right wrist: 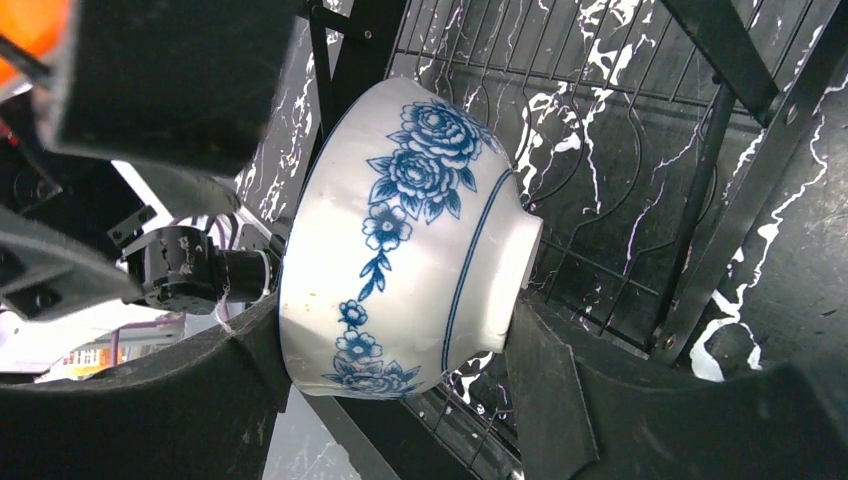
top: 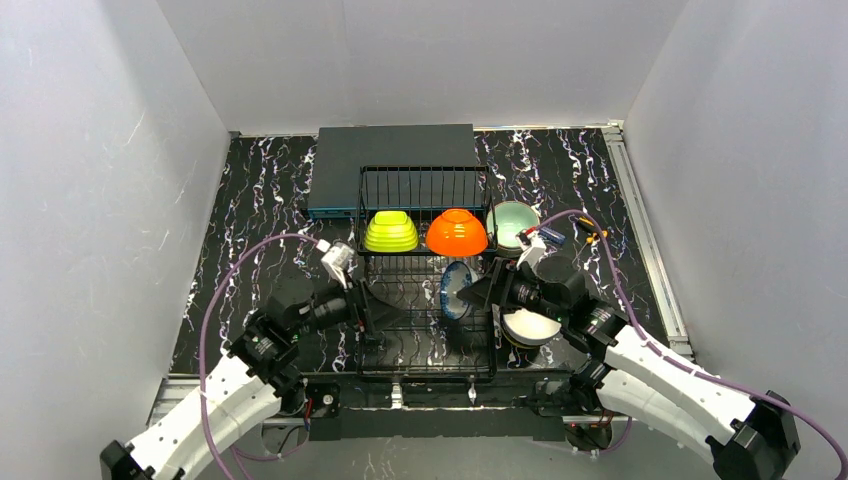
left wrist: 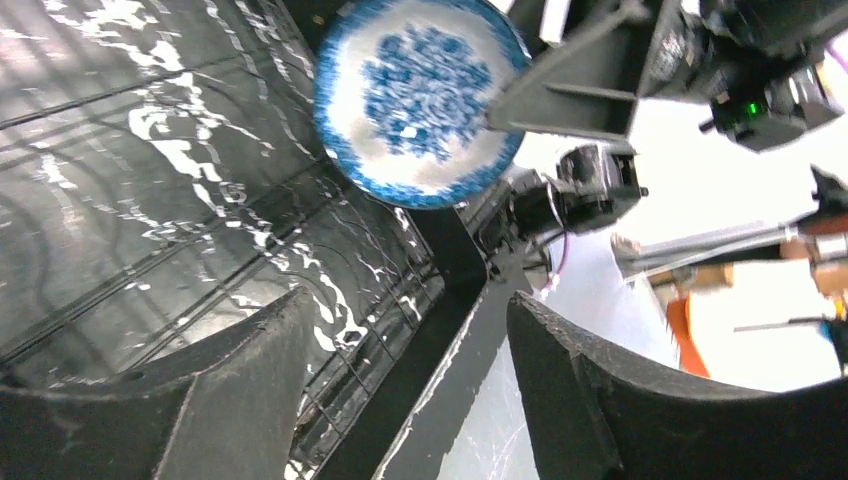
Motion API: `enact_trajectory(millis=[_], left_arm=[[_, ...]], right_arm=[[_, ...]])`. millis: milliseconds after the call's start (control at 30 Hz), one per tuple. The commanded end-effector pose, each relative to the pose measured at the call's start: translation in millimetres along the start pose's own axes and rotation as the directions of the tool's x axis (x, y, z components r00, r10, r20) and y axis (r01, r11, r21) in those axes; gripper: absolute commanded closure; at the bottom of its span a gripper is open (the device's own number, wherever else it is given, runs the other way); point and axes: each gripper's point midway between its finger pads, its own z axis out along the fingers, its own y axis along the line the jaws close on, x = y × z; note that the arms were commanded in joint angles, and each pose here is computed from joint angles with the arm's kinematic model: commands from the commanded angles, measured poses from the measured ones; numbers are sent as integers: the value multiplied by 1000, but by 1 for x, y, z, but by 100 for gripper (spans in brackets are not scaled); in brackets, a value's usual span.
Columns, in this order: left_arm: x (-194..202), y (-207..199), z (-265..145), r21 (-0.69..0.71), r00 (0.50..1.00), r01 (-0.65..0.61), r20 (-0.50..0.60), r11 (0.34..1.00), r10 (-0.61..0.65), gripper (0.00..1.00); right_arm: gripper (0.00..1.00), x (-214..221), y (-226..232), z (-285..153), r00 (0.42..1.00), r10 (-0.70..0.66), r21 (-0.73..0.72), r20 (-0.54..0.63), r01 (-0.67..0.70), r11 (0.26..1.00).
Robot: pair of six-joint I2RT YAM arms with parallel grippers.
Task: Load the bowls into the dish rack
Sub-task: Place the bowl in the dish rack.
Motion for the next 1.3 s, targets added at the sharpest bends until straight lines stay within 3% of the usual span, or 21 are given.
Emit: enact_trajectory(millis=[0, 133, 333, 467, 700, 1267], left_arm=[[-5, -18, 14, 21, 990, -139, 29, 990, 138, 36], [-1, -31, 28, 9, 962, -273, 3, 962, 273, 41], [9, -56, 45, 49, 899, -436, -21, 899, 437, 41], [16, -68, 59, 91, 885, -462, -17, 882, 466, 45], [17, -72, 79, 44, 884, -467, -13, 883, 468, 56], [38, -81, 117, -5, 848, -528, -62, 849, 527, 58]], right_arm=[[99, -16, 25, 1, 998, 32, -99, 63, -25, 995], [99, -12, 24, 2, 998, 47, -98, 47, -43, 994], [99, -7, 21, 3, 998, 57, -91, 30, -55, 994], [99, -7, 20, 2, 998, 60, -88, 31, -57, 994], [99, -4, 16, 0, 998, 59, -75, 28, -57, 996], [99, -5, 19, -2, 997, 67, -85, 30, -64, 994]])
